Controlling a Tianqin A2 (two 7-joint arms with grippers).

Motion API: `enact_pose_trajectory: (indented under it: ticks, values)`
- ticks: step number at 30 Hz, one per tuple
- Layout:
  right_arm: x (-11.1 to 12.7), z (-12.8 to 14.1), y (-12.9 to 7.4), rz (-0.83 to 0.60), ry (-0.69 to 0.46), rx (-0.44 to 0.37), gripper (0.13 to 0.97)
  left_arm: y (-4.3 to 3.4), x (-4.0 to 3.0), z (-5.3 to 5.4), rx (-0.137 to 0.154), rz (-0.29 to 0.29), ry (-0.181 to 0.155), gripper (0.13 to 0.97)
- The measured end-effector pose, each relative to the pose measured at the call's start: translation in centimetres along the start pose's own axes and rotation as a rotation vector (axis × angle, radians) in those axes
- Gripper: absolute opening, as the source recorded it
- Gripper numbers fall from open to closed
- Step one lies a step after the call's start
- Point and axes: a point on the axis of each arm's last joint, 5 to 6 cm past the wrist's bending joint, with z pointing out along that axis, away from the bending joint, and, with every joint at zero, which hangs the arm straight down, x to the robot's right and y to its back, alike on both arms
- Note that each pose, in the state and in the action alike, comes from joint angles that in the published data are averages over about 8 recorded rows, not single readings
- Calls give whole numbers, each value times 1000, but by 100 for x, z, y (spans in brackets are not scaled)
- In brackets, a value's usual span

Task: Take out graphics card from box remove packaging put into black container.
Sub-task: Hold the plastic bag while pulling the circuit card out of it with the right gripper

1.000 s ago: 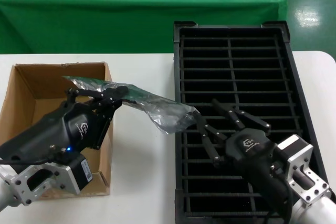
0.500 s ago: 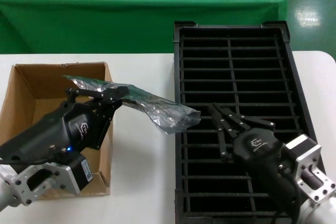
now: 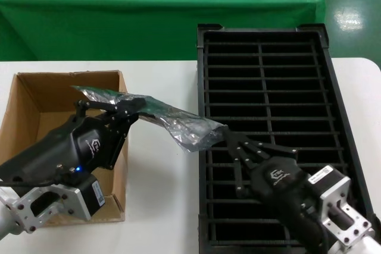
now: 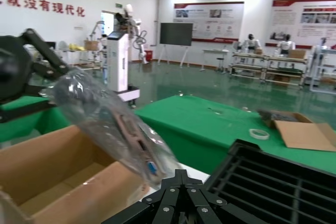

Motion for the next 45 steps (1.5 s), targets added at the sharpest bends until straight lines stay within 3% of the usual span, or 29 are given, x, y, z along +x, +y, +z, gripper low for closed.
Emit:
enact_pose_trajectory:
  ticks: [14,33,45]
  values:
    - [-80,111,-62,-45,-68,26,134,0,0,0,0,0,0,139]
    - [138,227,-157,-116,-207,49,134,0,0,0,0,0,0,139]
    - [277,396,-101,-141,-242,51,134,0,0,0,0,0,0,139]
